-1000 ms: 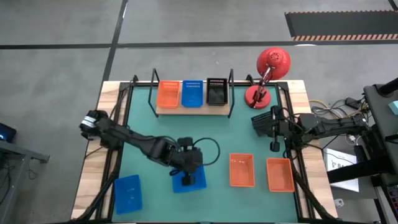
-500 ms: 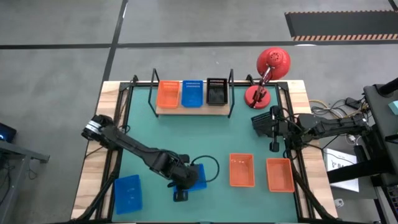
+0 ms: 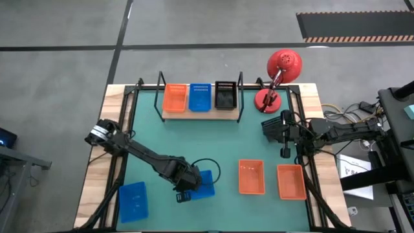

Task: Stack baskets on shelf by color
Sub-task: Stack the right blue basket on top of the blue basket on the shelf

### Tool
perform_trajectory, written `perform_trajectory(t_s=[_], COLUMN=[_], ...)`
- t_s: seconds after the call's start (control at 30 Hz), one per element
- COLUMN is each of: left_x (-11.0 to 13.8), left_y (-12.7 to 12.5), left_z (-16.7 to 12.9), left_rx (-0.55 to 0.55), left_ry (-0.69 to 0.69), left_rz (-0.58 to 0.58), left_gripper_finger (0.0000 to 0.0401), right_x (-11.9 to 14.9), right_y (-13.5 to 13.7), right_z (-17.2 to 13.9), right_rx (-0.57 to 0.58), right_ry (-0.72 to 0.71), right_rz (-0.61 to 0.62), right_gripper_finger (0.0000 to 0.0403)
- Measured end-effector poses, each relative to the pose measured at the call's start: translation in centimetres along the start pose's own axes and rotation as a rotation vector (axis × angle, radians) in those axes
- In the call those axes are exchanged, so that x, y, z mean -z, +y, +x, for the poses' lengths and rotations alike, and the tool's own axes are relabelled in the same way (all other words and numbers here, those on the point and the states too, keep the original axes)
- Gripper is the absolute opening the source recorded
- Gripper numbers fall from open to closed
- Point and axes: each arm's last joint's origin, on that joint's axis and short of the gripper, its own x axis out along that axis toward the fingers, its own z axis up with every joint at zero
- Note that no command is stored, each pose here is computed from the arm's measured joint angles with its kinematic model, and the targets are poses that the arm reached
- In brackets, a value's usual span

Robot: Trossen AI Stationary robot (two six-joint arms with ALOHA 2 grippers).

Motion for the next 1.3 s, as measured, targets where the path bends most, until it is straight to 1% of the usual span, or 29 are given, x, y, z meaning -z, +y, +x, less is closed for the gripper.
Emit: perform_trajectory(t_s=[0.17,0.23,0.3,0.47,0.5,0.57,0.63,0.67,0.73,0.8,0.9,0.97,1.1,1.17,1.23,1.3], left_x=[0.3,0.5,0.5,-0.6,-0.9,-1.4,-1.8,-2.1,-2.5,-2.7,-2.4,-2.3,-2.4,-2.3,-2.0,-2.0], left_y=[1.5,2.4,3.3,5.9,6.3,6.9,7.2,7.1,6.7,6.1,4.4,2.8,-0.3,-1.4,-1.9,-2.4], left_z=[0.7,0.6,0.5,-0.5,-0.8,-1.5,-2.1,-2.5,-3.0,-3.5,-4.2,-4.5,-4.9,-4.7,-4.0,-3.5], left_rx=[-0.055,-0.108,-0.186,-0.445,-0.475,-0.498,-0.480,-0.448,-0.346,-0.249,-0.169,-0.123,0.018,0.042,0.018,0.028], left_ry=[0.060,0.109,0.126,0.007,-0.005,-0.004,0.014,0.022,0.038,0.059,0.060,0.016,-0.086,-0.108,-0.091,-0.091], left_rz=[-0.027,-0.036,-0.033,-0.051,-0.059,-0.079,-0.104,-0.120,-0.179,-0.272,-0.439,-0.526,-0.626,-0.681,-0.737,-0.760], left_gripper_finger=[0.0088,0.0088,0.0088,0.0088,0.0088,0.0088,0.0088,0.0088,0.0088,0.0088,0.0088,0.0088,0.0088,0.0088,0.0088,0.0088], right_x=[0.0,0.0,0.0,0.0,0.0,0.0,0.0,0.0,0.0,0.0,0.0,0.1,0.2,0.2,0.2,0.2], right_y=[0.0,0.0,0.0,0.0,0.0,0.0,0.0,0.0,0.0,0.0,0.0,0.0,0.1,0.1,0.1,0.1], right_z=[0.0,0.0,0.0,0.0,0.0,0.0,0.0,0.0,0.0,0.0,0.0,0.0,0.0,0.0,0.0,0.0], right_rx=[0.000,0.000,0.000,0.000,0.000,0.000,0.001,0.001,0.001,0.000,-0.001,-0.004,-0.006,-0.006,-0.006,-0.006], right_ry=[0.000,0.000,0.000,0.000,0.000,0.001,0.001,0.001,0.001,0.002,0.005,0.014,0.022,0.022,0.022,0.021], right_rz=[-0.001,-0.002,-0.002,-0.003,-0.003,-0.003,-0.002,-0.002,-0.002,-0.003,-0.003,-0.004,-0.006,-0.008,-0.016,-0.020], right_gripper_finger=[0.0009,0.0009,0.0009,0.0009,0.0009,0.0009,0.0009,0.0009,0.0009,0.0009,0.0009,0.0009,0.0009,0.0009,0.0009,0.0009])
